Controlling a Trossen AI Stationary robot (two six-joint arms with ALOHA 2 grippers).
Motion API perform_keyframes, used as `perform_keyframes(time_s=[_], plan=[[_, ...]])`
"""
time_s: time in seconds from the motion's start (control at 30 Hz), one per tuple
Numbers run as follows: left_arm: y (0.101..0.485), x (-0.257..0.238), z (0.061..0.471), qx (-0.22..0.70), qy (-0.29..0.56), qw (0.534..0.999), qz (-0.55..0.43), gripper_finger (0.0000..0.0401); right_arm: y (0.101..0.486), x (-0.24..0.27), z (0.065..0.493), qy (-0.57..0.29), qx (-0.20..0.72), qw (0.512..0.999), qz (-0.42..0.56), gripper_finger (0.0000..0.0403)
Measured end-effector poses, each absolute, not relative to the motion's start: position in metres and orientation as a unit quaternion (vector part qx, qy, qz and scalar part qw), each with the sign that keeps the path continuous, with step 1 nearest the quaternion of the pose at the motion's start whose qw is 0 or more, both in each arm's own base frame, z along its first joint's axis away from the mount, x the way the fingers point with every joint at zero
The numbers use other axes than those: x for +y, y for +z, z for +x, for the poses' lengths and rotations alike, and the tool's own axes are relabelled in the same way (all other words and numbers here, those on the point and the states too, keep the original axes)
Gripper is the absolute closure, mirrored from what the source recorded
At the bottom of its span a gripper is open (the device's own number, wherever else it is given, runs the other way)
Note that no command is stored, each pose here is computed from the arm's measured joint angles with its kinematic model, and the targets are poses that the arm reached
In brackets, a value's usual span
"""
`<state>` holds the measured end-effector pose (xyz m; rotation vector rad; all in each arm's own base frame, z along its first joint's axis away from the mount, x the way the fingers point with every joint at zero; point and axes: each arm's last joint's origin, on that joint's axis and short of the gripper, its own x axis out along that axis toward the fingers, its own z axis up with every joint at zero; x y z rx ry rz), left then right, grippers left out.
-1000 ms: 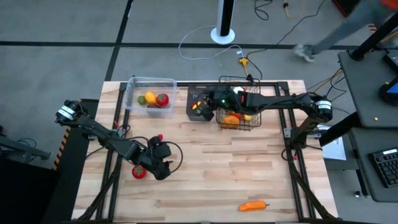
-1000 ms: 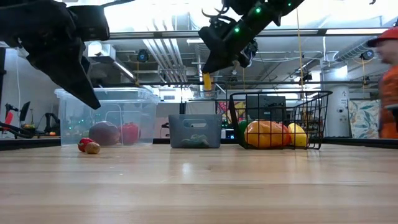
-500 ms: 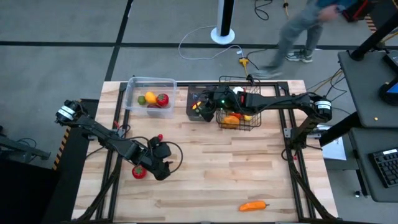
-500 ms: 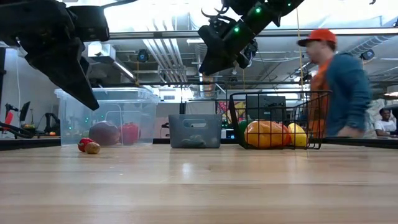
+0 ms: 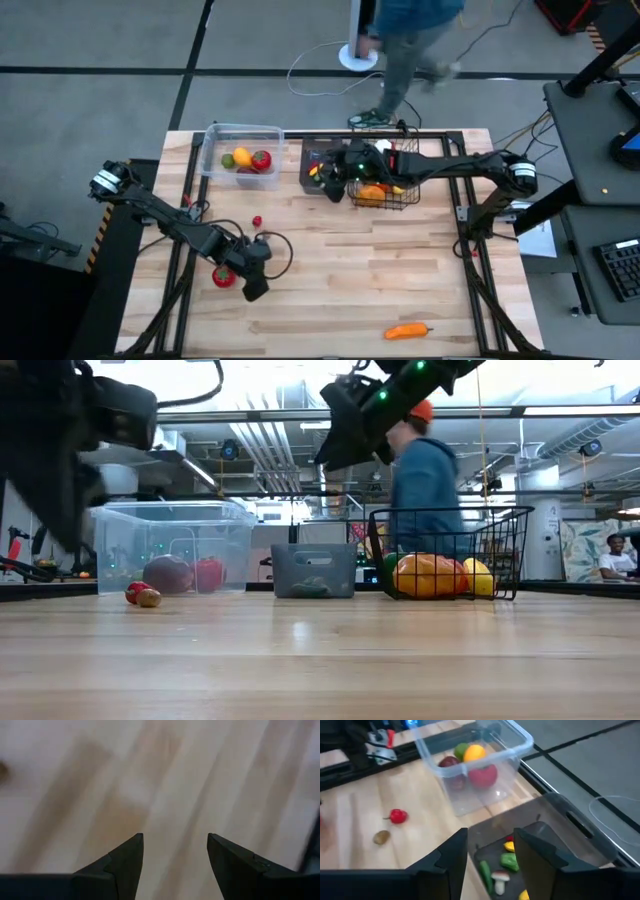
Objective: Sort produce into baskets
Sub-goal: Put the red tomato into the transparent bin
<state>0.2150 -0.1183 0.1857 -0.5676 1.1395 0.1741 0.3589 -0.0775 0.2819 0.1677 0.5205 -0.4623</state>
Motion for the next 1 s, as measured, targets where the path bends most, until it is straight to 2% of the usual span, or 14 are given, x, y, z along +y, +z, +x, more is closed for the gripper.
perform_keyframes(time_s=[0.17, 0.3, 0.37, 0.47, 0.63, 0.87, 1.0], plan=[[0.203, -0.125, 0.209, 0.589, 0.098, 0.741, -0.305, 0.0200, 0.289, -0.064, 0.362, -0.206, 0.248, 0.944, 0.071, 0.0255], [0.233, -0.135, 0.204, 0.610, 0.123, 0.724, -0.299, 0.0200, 0.290, -0.054, 0.363, -0.193, 0.249, 0.947, 0.064, 0.0251], [0.248, -0.136, 0.198, 0.611, 0.162, 0.720, -0.287, 0.0200, 0.290, -0.051, 0.364, -0.188, 0.250, 0.948, 0.063, 0.0250], [0.257, -0.135, 0.184, 0.634, 0.227, 0.689, -0.267, 0.0200, 0.290, -0.045, 0.365, -0.181, 0.250, 0.949, 0.061, 0.0251], [0.255, -0.136, 0.172, 0.659, 0.268, 0.646, -0.277, 0.0200, 0.290, -0.037, 0.366, -0.170, 0.251, 0.951, 0.058, 0.0255], [0.246, -0.141, 0.168, 0.662, 0.284, 0.635, -0.281, 0.0196, 0.290, -0.031, 0.366, -0.162, 0.252, 0.953, 0.055, 0.0243], [0.242, -0.144, 0.169, 0.671, 0.283, 0.626, -0.278, 0.0170, 0.290, -0.030, 0.366, -0.162, 0.251, 0.953, 0.056, 0.0236]])
